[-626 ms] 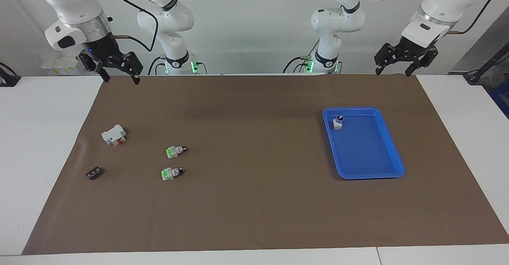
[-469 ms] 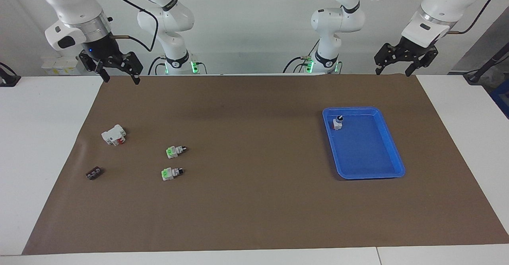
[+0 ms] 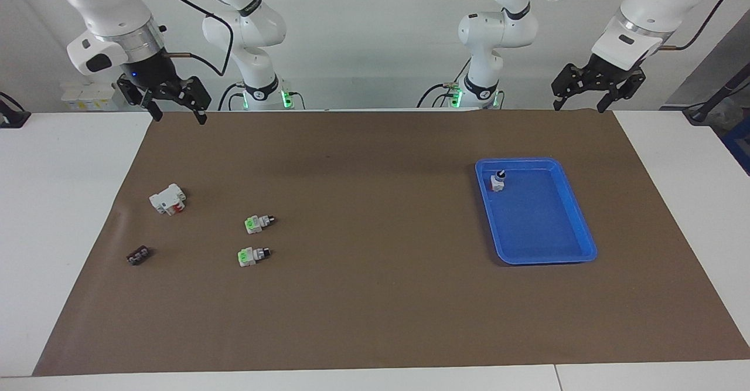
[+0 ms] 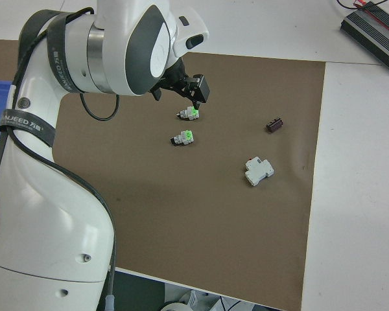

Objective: Turn and place switch with both arms
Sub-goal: 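Move the right gripper toward the two green-lit switches, then grasp the green-lit switch nearer the robot with the right gripper, then lift the switch with the right gripper while the left gripper reaches over the tray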

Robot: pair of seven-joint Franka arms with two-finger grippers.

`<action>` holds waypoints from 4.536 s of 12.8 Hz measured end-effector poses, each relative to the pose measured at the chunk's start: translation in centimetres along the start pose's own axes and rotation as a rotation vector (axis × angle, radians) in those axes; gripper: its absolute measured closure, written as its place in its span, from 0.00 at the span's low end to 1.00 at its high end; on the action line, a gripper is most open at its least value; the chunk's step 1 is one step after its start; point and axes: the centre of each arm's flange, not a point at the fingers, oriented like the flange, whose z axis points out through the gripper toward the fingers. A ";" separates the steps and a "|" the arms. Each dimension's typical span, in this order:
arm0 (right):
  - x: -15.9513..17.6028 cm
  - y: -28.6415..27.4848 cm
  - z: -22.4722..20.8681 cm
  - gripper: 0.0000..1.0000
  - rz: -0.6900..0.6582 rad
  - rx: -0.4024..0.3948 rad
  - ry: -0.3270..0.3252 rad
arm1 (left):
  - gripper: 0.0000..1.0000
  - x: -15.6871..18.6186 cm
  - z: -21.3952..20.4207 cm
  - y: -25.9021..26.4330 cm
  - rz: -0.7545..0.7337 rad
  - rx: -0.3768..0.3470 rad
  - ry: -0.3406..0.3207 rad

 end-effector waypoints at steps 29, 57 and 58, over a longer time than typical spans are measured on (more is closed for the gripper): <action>2.8 -4.1 34.9 0.31 0.903 0.095 -0.013 | 0.00 0.0 0.1 0.4 0.007 0.000 -0.003; -3.1 -36.2 11.7 0.59 1.392 0.550 -0.750 | 0.41 -1.1 4.2 10.7 0.278 -0.601 0.231; -3.3 -36.6 11.6 0.59 1.398 0.568 -0.746 | 0.41 -1.4 4.4 10.8 0.291 -0.650 0.262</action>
